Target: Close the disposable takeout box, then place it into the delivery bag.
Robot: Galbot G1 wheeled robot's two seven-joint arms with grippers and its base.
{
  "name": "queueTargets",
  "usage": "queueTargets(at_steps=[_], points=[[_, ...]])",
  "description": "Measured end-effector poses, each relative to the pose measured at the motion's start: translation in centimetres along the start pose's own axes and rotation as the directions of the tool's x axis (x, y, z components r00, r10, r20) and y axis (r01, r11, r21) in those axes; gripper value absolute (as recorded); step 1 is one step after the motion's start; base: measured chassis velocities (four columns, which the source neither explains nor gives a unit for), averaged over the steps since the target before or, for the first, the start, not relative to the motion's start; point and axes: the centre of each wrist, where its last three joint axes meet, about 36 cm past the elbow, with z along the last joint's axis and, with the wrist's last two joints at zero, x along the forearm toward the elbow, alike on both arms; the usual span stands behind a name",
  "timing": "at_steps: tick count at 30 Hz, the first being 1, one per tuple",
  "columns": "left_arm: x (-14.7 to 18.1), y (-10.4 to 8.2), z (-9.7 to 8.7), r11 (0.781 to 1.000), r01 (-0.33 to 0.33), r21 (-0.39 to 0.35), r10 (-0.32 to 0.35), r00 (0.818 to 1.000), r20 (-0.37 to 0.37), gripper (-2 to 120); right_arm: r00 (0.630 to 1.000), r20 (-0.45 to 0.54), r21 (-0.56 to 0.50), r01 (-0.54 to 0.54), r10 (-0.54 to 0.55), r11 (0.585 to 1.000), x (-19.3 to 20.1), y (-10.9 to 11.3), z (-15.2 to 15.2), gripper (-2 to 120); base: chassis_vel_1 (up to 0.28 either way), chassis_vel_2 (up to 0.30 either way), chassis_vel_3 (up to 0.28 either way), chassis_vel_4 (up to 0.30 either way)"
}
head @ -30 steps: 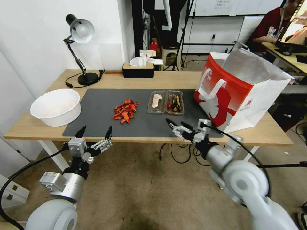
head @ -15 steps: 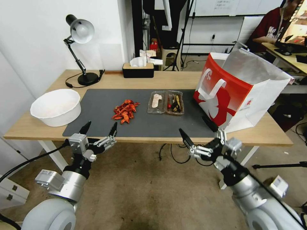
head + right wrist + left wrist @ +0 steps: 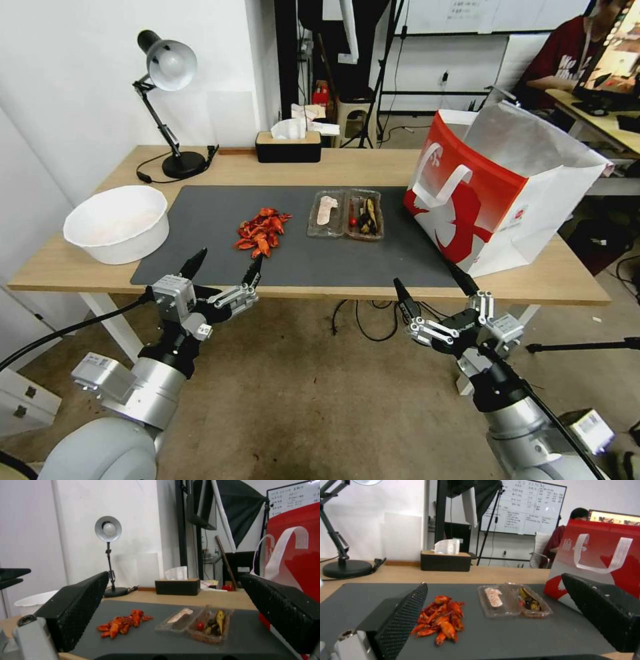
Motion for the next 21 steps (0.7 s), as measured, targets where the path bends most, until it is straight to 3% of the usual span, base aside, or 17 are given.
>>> queueTargets(at_steps=[21], points=[[-2.9, 0.6, 0.8, 1.000, 0.003, 0.015, -0.003, 1.000, -0.027, 100, 1.000, -0.003, -0.035, 0.004, -0.005, 0.999, -0.3, 0.5, 0.3, 100, 0.000, 0.000, 0.000, 0.000]])
